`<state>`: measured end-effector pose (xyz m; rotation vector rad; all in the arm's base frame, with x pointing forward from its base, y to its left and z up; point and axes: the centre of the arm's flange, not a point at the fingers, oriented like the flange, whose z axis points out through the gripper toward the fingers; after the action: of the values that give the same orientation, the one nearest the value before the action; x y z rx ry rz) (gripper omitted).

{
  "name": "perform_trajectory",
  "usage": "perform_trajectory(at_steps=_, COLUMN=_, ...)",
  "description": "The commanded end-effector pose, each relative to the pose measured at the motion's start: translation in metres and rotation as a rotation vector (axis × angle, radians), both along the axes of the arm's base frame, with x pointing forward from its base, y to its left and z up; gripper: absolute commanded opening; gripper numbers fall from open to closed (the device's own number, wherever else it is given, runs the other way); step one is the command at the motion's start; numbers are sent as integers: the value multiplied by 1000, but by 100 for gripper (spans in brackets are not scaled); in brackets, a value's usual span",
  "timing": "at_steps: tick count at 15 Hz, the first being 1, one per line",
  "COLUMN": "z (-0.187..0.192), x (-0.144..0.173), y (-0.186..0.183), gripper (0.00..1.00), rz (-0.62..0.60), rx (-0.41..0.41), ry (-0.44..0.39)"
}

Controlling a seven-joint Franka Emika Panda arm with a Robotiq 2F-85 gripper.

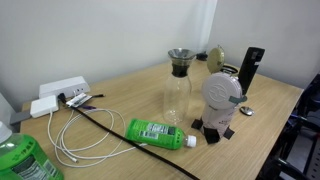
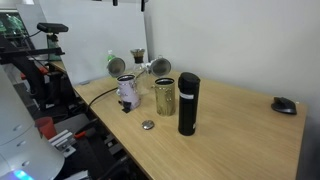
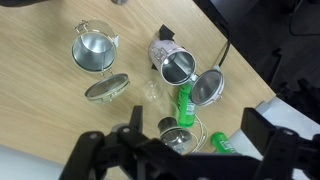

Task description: Put the green bottle upright on the right

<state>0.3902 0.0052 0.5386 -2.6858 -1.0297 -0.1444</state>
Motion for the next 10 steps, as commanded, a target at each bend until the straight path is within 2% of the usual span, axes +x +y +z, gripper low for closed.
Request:
perform_trajectory(at_steps=1, z=0, x=4, y=10, gripper=100, rz=31, rx=-5, ry=-2)
perform_trajectory(at_steps=5, z=-4, x=17, y=80, gripper=100, rz=147, rx=-67, ry=-53)
perform_trajectory(at_steps=10, z=-22, x=19, y=180, gripper=100, rz=288, rx=-172, ry=-163)
